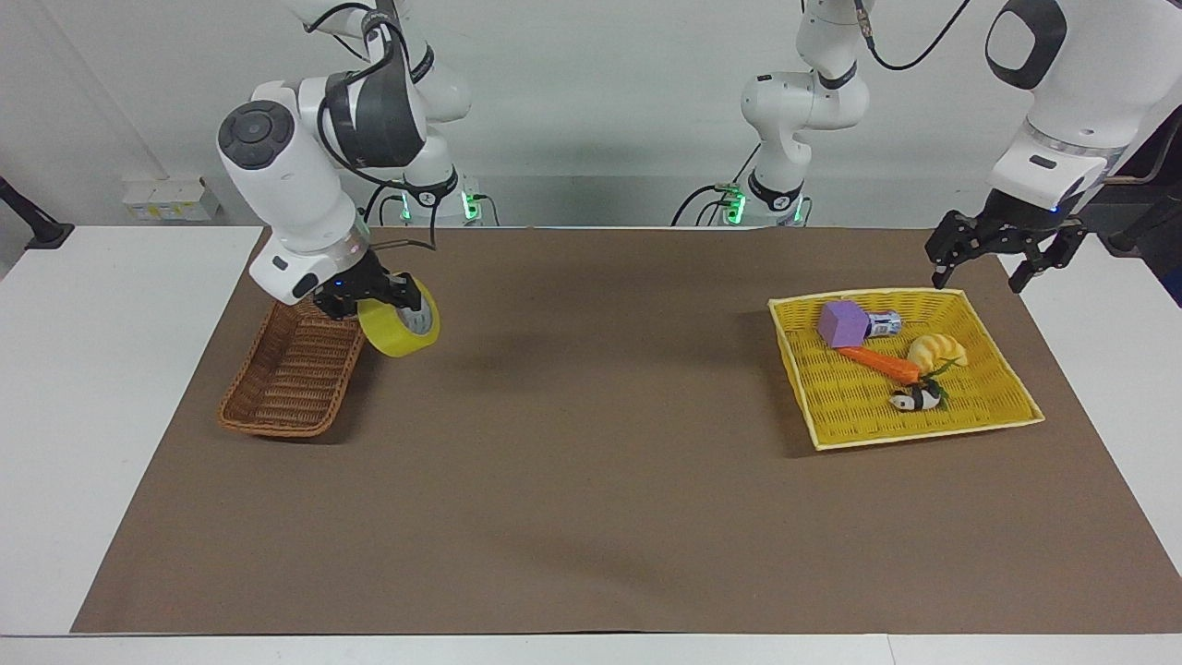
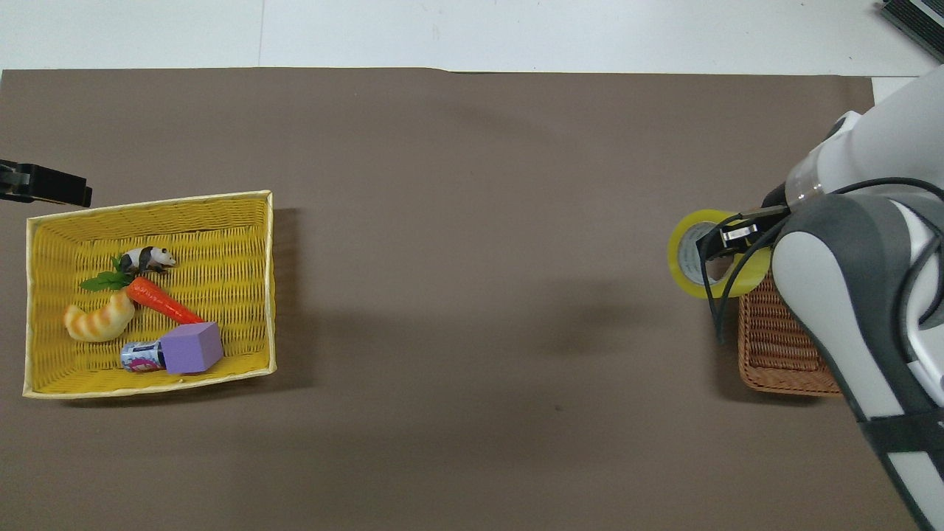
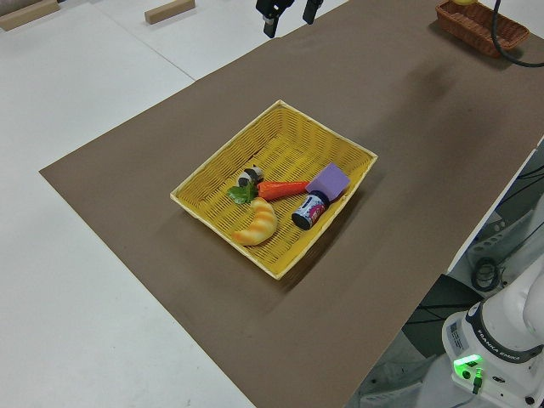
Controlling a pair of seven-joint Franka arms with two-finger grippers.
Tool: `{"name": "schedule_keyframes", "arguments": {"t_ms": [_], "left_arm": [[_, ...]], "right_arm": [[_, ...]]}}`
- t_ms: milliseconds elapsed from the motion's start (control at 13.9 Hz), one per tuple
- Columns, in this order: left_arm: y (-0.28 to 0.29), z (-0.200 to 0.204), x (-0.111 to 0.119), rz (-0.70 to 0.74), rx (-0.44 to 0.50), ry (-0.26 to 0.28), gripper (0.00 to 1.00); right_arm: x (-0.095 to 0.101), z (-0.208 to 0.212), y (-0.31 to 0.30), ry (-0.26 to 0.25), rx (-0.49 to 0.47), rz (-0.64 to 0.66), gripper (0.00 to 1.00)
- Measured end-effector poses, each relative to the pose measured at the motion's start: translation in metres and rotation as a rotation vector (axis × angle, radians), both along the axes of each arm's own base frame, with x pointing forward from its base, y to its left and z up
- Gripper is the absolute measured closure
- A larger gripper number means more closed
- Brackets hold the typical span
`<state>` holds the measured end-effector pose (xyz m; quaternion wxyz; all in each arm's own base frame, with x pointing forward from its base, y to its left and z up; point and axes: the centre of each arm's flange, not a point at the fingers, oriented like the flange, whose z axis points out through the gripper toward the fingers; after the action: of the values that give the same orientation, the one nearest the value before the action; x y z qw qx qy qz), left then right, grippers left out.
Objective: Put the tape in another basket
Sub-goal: 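Carry the tape with the right gripper into the brown basket while the left withdraws, then lower the tape into the brown basket and open the right gripper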
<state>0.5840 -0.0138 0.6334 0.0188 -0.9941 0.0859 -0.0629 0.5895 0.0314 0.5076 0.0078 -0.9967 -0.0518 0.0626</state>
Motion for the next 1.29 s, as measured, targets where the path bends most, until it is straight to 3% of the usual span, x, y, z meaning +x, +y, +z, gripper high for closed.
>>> {"name": "schedule_keyframes", "arguments": {"t_ms": [287, 502, 861, 1292], "left_arm": [[0.000, 0.000, -0.001, 0.000, 0.000, 0.005, 0.00], [0.000, -0.001, -0.003, 0.000, 0.000, 0.008, 0.00], [0.001, 0.001, -0.005, 0.001, -0.001, 0.006, 0.00], [0.002, 0.000, -0.006, 0.002, -0.001, 0.011, 0.00]], "right_arm": [[-0.008, -0.003, -0.062, 0.041, -0.042, -0.016, 1.00], [-0.025, -0.020, -0.100, 0.064, -0.088, -0.014, 1.00], [-0.045, -0.086, -0.156, 0.047, -0.116, 0.006, 1.00], [-0.065, -0.145, -0.164, -0.004, -0.136, 0.043, 1.00]]}}
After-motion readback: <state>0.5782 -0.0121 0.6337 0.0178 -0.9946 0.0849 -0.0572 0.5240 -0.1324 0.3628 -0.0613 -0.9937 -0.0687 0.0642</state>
